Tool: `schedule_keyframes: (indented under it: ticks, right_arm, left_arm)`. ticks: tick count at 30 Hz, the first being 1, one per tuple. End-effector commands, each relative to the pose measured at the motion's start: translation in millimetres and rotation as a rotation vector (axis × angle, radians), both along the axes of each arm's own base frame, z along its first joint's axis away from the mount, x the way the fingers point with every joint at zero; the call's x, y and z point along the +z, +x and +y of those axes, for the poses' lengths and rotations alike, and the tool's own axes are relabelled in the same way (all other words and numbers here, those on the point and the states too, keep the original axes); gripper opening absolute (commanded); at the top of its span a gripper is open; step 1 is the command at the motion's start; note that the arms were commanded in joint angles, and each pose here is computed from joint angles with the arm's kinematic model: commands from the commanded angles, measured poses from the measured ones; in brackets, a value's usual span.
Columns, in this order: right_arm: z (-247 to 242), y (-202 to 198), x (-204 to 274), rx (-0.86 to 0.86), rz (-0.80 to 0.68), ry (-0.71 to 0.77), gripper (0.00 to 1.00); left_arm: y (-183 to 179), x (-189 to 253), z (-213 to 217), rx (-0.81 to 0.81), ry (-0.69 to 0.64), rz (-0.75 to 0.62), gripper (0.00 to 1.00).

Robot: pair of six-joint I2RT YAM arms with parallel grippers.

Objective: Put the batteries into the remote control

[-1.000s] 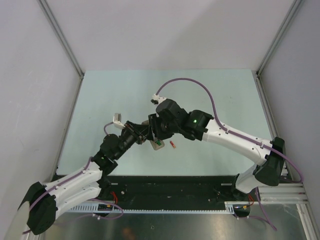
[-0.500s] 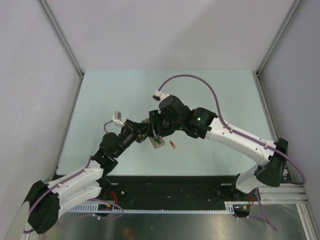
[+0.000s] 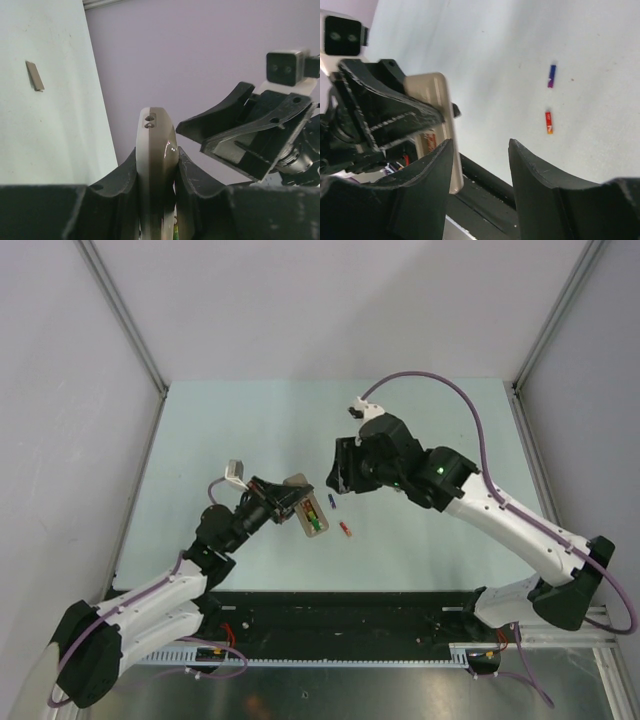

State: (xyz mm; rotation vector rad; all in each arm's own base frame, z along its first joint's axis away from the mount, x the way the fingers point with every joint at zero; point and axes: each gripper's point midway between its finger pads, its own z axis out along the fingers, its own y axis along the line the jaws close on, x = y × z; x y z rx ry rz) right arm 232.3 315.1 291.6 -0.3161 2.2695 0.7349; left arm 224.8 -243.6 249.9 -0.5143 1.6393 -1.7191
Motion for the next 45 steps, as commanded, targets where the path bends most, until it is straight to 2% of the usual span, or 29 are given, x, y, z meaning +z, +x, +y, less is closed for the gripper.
schedule_keyframes:
  ticks: [1, 4, 10, 16, 30, 34, 40, 45]
  right_arm:
    - [-15, 1, -8, -0.027, -0.002, 0.01, 0.53]
    - [-11, -5, -20, -0.001, 0.022, 0.015, 0.53]
    - [10, -18, -12, 0.066, -0.012, 0.059, 0.53]
    - [6, -26, -41, 0.071, 0.052, -0.039, 0.52]
    - [30, -50, -59, 0.181, 0.081, -0.064, 0.51]
    - [30, -50, -67, 0.182, 0.094, -0.087, 0.47]
    - [32, -50, -70, 0.192, 0.098, -0.094, 0.34]
    - [33, -50, -75, 0.197, 0.107, -0.108, 0.28]
  left_arm:
    - [8, 18, 1, 0.016, 0.007, -0.088, 0.0]
    - [16, 4, -1, 0.019, 0.041, -0.057, 0.0]
    - [22, -9, -3, 0.026, 0.068, -0.026, 0.0]
    - [27, -12, -4, 0.034, 0.079, -0.022, 0.0]
    - [30, -10, -8, 0.023, 0.084, -0.021, 0.0]
    - [28, -8, -8, 0.017, 0.079, -0.027, 0.0]
    - [27, -6, -7, 0.02, 0.073, -0.03, 0.0]
    - [26, -4, -7, 0.017, 0.069, -0.032, 0.0]
